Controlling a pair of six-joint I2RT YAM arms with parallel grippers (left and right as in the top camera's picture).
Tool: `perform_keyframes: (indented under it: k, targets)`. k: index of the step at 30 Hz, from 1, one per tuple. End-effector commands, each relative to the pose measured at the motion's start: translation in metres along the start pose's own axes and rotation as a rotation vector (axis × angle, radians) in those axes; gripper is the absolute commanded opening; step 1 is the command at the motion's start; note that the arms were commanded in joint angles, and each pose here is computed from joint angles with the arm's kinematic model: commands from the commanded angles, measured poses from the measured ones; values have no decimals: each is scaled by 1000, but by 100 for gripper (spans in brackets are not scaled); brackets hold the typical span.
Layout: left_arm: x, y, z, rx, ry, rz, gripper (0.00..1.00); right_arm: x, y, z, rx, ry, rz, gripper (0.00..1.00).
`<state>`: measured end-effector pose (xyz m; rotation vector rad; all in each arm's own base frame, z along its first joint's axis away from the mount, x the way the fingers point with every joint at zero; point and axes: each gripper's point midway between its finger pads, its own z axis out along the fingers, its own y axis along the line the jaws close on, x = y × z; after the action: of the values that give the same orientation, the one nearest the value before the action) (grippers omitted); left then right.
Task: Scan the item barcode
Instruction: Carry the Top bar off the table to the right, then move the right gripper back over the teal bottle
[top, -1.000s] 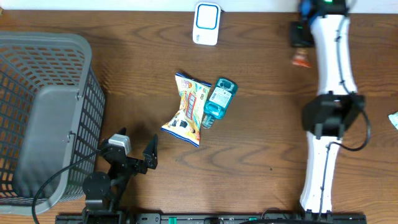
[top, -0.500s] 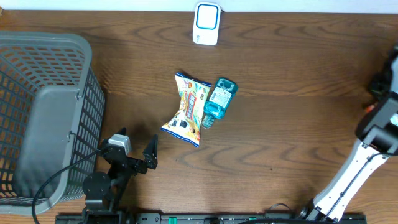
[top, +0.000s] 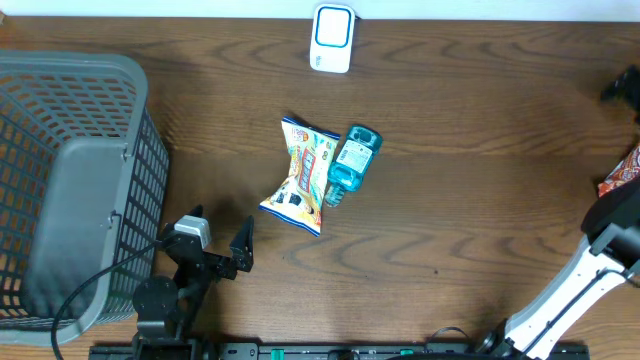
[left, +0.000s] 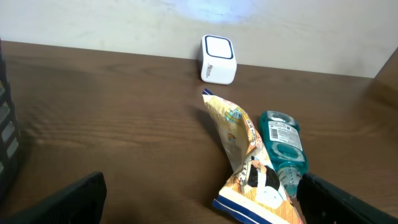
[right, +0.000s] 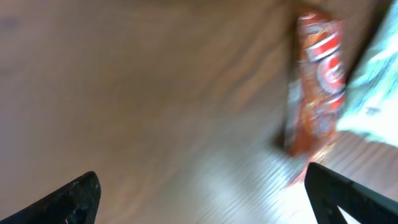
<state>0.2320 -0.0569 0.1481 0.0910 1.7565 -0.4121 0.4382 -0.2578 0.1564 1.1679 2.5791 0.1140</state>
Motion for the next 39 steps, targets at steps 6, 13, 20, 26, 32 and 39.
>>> perform_keyframes:
  k: [6, 13, 20, 26, 32, 39]
  targets:
    - [13, 3, 2, -8, 36, -18, 98, 79, 123, -77, -223, 94, 31, 99]
    - [13, 3, 2, -8, 36, -18, 98, 164, 185, -75, -170, 207, -221, 99]
    - [13, 3, 2, -8, 36, -18, 98, 255, 240, -81, -87, 199, -494, 99]
    - [13, 3, 2, -8, 36, -18, 98, 293, 260, -87, 10, 77, -605, 99]
    - [13, 3, 2, -8, 36, -18, 98, 333, 270, -95, 35, 57, -725, 99]
    - [13, 3, 2, -8, 36, -18, 98, 350, 264, -99, 64, 85, -747, 99]
